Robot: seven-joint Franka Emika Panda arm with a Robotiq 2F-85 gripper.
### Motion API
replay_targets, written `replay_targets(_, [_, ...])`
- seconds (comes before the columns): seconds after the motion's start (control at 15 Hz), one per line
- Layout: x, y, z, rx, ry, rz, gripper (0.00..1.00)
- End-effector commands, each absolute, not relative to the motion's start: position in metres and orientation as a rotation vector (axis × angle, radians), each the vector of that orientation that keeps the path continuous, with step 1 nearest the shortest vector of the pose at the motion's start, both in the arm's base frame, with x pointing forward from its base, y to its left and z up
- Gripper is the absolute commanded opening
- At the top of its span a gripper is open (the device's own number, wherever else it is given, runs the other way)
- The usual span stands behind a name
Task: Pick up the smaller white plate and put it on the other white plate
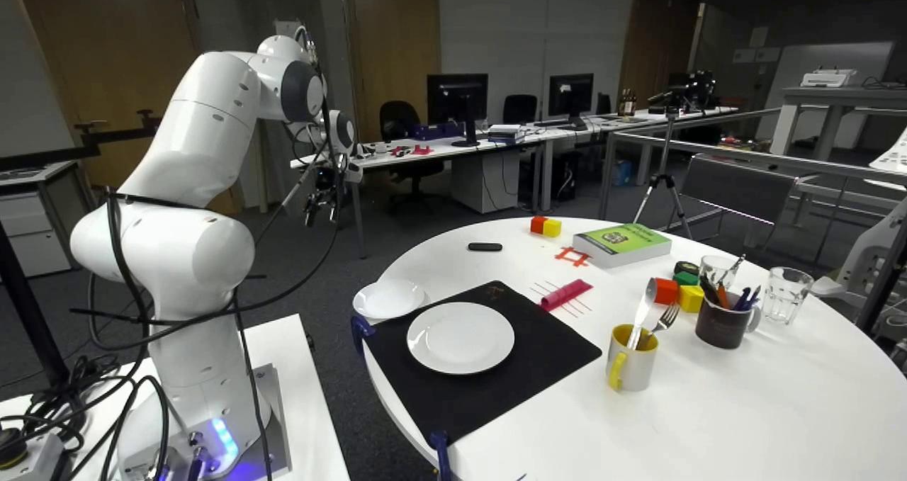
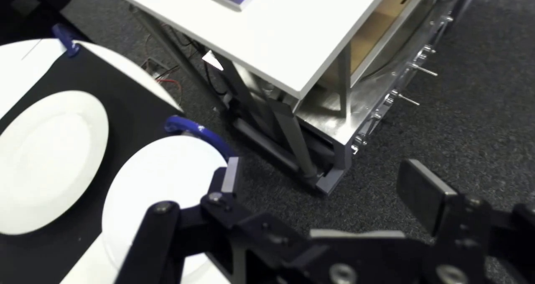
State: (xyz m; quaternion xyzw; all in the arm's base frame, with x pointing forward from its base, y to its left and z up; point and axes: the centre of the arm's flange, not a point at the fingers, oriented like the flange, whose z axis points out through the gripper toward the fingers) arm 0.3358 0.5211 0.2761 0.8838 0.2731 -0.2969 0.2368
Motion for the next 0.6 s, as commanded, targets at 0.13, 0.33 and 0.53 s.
replay_targets(0.13, [0.356, 0.534, 0.289, 2.276, 0.976, -0.619, 1.00])
replay_targets(0.33, [0.359, 0.534, 0.295, 2.310, 1.048, -0.518, 1.00])
replay_targets(0.53, [0.357, 0.537, 0.285, 2.316, 1.009, -0.553, 1.00])
